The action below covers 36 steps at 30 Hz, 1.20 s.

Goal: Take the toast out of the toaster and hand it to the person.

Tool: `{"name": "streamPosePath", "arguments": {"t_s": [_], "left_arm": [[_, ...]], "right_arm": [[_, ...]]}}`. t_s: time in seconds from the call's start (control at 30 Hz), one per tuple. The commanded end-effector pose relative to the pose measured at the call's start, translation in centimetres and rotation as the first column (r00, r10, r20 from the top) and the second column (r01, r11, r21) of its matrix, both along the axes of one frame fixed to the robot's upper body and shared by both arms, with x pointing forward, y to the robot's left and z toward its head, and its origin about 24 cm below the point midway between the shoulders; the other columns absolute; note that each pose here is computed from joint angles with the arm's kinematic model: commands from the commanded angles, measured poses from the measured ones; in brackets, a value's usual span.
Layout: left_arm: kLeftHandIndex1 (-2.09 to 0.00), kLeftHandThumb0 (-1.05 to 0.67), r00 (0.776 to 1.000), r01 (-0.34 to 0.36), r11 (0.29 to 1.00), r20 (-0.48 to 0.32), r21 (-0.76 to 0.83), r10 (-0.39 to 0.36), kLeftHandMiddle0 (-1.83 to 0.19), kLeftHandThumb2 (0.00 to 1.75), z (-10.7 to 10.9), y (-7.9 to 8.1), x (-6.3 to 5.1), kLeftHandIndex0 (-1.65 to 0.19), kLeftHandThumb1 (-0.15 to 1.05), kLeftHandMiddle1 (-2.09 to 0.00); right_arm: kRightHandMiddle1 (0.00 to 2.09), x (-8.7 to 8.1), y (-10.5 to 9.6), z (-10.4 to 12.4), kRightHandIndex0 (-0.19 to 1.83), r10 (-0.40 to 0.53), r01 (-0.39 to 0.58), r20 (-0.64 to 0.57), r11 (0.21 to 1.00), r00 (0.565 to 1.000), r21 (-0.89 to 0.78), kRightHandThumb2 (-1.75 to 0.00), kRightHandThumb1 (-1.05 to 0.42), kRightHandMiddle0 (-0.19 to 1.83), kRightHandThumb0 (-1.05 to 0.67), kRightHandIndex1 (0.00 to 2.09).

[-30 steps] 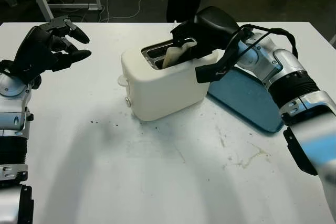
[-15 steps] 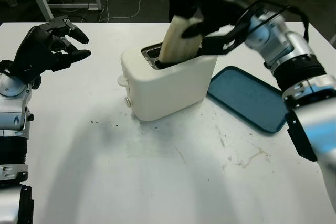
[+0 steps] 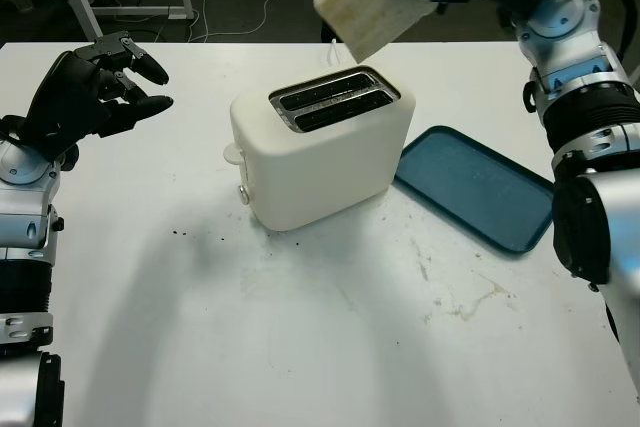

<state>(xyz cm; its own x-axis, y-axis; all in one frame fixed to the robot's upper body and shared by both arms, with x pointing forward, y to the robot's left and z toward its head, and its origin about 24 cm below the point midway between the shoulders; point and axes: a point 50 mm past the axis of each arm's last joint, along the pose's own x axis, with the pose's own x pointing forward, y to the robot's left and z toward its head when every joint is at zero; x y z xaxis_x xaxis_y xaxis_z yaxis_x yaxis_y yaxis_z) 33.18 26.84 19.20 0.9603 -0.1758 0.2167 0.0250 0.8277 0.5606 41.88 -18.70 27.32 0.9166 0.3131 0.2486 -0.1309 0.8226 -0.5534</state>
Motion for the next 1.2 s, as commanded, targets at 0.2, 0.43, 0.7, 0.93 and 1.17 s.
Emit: {"name": "streamPosePath", "arguments": {"t_s": [0.2, 0.43, 0.7, 0.93, 1.17], "left_arm": [[-1.40, -1.05, 1.000, 0.004, 1.000, -0.001, -0.007, -0.004, -0.57, 0.03, -0.1, -0.1, 0.1, -0.47, 0.92, -1.45], [-1.40, -1.05, 1.000, 0.009, 1.000, -0.001, -0.003, -0.009, -0.56, 0.04, -0.2, -0.2, 0.1, -0.47, 0.92, -1.45], [-1.38, -1.05, 1.000, 0.006, 1.000, -0.009, -0.010, -0.006, -0.57, 0.03, -0.2, -0.2, 0.2, -0.49, 0.92, -1.44], [-1.38, -1.05, 1.000, 0.007, 1.000, -0.005, -0.013, -0.007, -0.58, 0.02, -0.3, -0.1, 0.1, -0.50, 0.92, -1.44], [-1.37, -1.05, 1.000, 0.007, 1.000, -0.002, -0.003, -0.007, -0.57, 0.03, -0.3, -0.1, 0.1, -0.49, 0.92, -1.43]], "right_arm": [[1.28, -0.2, -3.7, -3.2, 1.03, -0.033, 0.078, -0.162, 0.956, 0.986, 0.282, -0.02, -0.92, 0.90, -0.39, 1.74], [1.40, -0.8, -5.9, -6.1, 1.04, -0.133, 0.204, -0.210, 0.907, 0.969, 0.368, -0.01, -0.92, 0.94, -0.44, 1.74], [1.27, -1.5, -7.1, -9.7, 1.06, -0.217, 0.328, -0.271, 0.810, 0.938, 0.487, 0.00, -0.84, 0.98, -0.45, 1.64], [1.30, -1.9, -7.6, -11.7, 1.08, -0.341, 0.462, -0.320, 0.743, 0.884, 0.485, 0.00, -0.85, 0.96, -0.50, 1.64], [1.41, -2.3, -7.1, -12.9, 1.07, -0.464, 0.551, -0.298, 0.678, 0.834, 0.487, 0.00, -0.87, 0.96, -0.47, 1.64]]}}
